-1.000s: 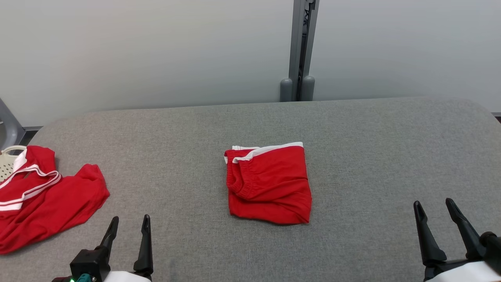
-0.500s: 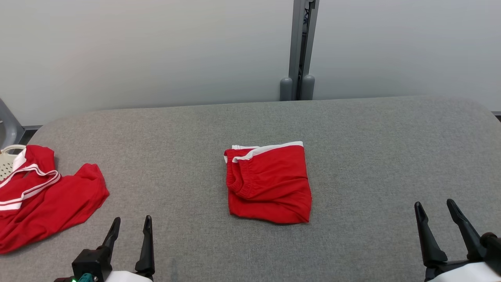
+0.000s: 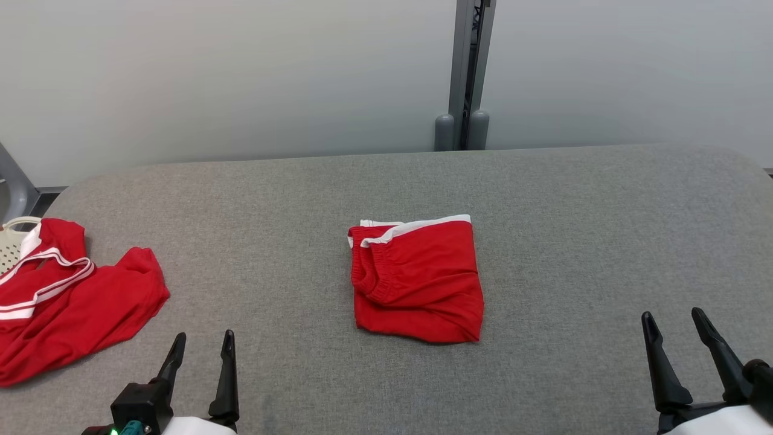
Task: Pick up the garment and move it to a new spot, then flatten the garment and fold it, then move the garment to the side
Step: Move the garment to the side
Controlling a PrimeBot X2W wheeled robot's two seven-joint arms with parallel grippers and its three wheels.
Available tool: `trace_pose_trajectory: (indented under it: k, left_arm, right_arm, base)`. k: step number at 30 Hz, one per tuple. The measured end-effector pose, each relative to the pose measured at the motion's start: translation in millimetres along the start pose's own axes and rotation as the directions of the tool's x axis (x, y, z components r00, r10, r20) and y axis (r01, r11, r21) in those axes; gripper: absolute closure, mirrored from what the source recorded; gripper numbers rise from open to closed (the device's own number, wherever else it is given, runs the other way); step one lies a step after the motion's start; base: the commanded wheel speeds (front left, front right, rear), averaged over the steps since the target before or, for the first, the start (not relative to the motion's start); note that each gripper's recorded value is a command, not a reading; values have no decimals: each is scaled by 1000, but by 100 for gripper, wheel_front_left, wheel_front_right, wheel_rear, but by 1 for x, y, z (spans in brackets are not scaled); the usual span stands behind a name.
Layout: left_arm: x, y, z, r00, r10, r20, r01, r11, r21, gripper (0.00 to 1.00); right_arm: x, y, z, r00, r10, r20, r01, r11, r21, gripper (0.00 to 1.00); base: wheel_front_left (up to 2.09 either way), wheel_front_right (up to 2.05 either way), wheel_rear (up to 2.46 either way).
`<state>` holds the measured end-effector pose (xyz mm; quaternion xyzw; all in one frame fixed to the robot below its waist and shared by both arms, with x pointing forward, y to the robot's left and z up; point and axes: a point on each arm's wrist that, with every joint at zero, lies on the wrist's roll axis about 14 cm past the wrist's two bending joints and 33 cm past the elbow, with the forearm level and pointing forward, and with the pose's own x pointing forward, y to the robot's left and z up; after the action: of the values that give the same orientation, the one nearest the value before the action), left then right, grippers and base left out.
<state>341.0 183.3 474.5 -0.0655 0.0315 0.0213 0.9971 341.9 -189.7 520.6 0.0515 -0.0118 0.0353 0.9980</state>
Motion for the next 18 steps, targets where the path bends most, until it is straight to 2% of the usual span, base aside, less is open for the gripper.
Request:
trace_pose_trajectory:
  k: [9, 18]
  left_arm:
    - [9, -1, 7, 1000, 1, 21, -1, 1000, -7, 0]
    - [35, -5, 15, 998, 9, 60, -8, 1000, -23, 0]
  right_arm:
    - [13, 0, -4, 1000, 7, -14, -6, 1000, 9, 0]
    - [68, 24, -43, 986, 112, -126, -105, 993, 59, 0]
  base:
    - [0, 0, 0]
    - [0, 0, 0]
